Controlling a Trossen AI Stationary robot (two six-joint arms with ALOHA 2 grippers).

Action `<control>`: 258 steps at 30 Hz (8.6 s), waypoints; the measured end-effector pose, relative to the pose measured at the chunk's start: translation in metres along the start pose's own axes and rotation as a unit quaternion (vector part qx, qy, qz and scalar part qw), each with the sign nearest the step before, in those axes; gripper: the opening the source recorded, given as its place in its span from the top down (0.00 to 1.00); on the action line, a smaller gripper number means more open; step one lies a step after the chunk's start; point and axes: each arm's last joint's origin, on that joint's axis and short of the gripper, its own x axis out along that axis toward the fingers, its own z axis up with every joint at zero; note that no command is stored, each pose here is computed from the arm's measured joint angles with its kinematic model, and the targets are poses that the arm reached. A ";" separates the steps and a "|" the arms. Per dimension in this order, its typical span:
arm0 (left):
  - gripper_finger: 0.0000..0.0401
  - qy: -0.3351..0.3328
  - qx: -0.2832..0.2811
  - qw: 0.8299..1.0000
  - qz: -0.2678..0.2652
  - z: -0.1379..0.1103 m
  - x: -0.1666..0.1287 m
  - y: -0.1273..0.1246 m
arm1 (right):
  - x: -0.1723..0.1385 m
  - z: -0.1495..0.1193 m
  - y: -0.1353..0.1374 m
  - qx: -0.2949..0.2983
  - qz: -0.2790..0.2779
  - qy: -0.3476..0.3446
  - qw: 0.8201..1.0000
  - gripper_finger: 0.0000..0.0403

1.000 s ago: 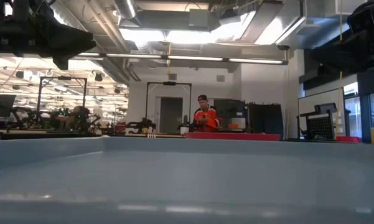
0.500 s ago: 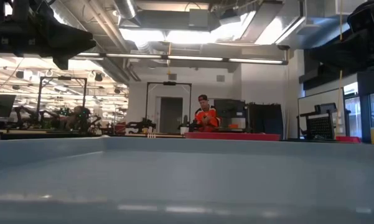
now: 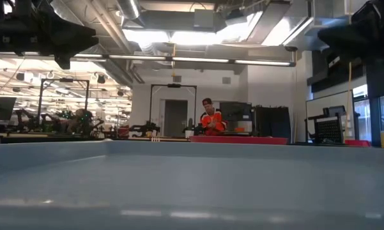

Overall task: Pick and place plate/cup/fork/spoon on tray
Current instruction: Put the pink plate on the blue serving tray, then put the orange fork to the right of the pink plate on the blue serving tray

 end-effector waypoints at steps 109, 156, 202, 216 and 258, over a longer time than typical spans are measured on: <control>0.71 -0.031 0.017 0.999 0.006 0.006 0.000 0.000 | 0.179 -0.024 -0.074 0.004 -0.184 0.538 0.823 0.71; 0.71 -0.031 0.017 0.999 0.006 0.006 0.000 0.000 | 0.202 0.002 -0.018 -0.089 -0.134 0.541 0.826 0.99; 0.71 -0.031 0.017 0.999 0.006 0.006 0.000 0.000 | 0.166 -0.066 0.194 -0.029 -0.044 0.434 0.900 0.98; 0.71 -0.031 0.017 0.999 0.006 0.006 0.000 0.000 | 0.167 -0.102 0.194 0.022 -0.074 0.471 0.879 0.82; 0.71 -0.031 0.017 0.999 0.006 0.006 0.000 0.000 | 0.241 -0.064 0.146 0.023 -0.117 0.215 0.969 0.59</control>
